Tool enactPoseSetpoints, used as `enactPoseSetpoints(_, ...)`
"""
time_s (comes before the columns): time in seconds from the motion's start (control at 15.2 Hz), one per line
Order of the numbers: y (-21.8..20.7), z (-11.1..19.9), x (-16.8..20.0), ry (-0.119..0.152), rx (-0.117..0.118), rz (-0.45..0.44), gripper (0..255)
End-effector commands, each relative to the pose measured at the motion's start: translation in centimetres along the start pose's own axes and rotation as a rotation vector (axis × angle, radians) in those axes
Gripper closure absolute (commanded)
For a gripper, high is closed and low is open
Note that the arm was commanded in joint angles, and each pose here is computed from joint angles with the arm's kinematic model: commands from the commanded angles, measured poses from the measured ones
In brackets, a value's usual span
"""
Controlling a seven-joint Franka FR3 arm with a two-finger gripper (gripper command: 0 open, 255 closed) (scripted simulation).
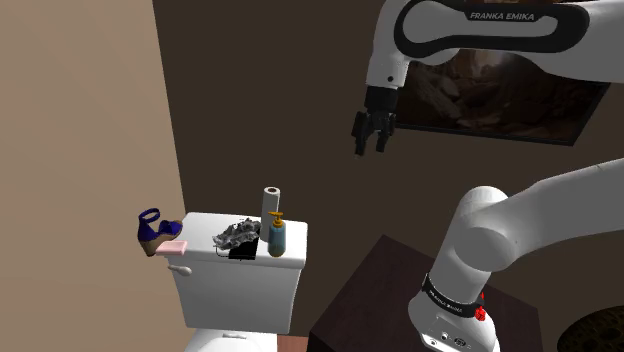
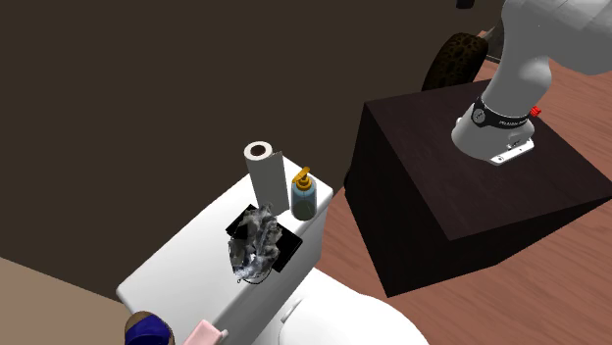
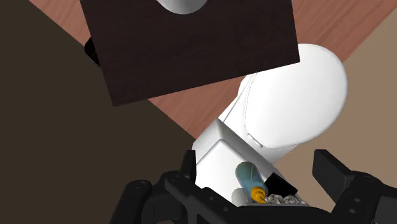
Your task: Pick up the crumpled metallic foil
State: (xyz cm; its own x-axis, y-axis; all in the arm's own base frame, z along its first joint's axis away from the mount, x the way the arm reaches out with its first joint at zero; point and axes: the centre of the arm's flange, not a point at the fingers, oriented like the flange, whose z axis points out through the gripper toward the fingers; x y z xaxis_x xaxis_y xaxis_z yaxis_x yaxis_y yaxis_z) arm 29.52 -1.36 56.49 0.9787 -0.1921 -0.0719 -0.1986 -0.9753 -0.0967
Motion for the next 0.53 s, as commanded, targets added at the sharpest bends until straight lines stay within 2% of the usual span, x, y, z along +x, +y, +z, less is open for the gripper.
enactPoseSetpoints(0.0,0.0,0.0,0.0,0.000,0.000,0.000,0)
enactPoseSetpoints(0.46,-0.5,5.8,7.6,-0.027,0.022,-0.080,0)
